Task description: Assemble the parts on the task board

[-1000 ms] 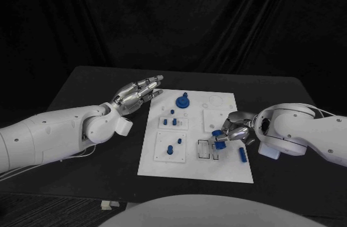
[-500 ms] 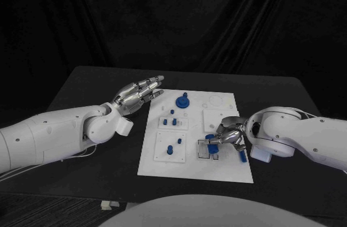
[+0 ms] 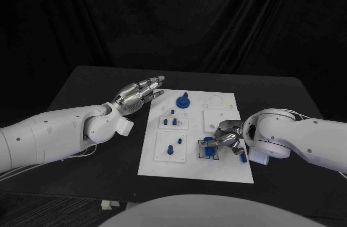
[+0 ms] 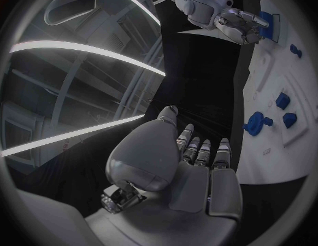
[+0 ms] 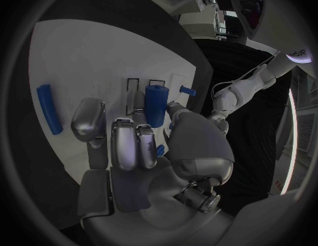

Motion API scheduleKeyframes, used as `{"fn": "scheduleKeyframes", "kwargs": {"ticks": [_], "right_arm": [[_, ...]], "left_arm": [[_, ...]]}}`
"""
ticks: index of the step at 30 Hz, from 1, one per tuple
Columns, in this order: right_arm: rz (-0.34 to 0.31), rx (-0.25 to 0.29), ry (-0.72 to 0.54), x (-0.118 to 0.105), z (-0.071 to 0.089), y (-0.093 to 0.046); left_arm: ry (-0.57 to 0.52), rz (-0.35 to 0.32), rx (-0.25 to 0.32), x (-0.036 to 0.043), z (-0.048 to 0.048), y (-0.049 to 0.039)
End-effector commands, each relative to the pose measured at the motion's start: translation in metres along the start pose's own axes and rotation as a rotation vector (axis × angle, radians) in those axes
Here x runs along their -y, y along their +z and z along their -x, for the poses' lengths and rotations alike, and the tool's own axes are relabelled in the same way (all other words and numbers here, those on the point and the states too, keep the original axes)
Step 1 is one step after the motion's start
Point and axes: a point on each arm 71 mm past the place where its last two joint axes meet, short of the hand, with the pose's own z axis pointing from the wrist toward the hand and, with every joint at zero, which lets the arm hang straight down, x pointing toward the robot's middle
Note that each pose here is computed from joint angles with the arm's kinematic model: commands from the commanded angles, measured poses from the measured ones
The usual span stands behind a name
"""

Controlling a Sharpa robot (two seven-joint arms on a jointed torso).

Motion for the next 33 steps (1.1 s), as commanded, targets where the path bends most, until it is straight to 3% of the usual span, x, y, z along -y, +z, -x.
{"fn": "scheduleKeyframes", "kwargs": {"ticks": [1, 17, 33], "right_arm": [[-0.038, -0.033, -0.013, 0.0031, -0.0042, 0.0009], [-0.035, -0.052, -0.025, 0.0011, -0.0070, 0.0017], [-0.020, -0.008, 0.004, 0.0013, -0.0040, 0.0008]], "left_arm": [[-0.013, -0.008, -0.016, -0.0003, -0.0019, 0.0004], [-0.015, -0.004, -0.018, -0.0008, -0.0017, 0.0004], [-0.015, 0.003, -0.018, -0.0014, -0.0012, 0.0001]]}}
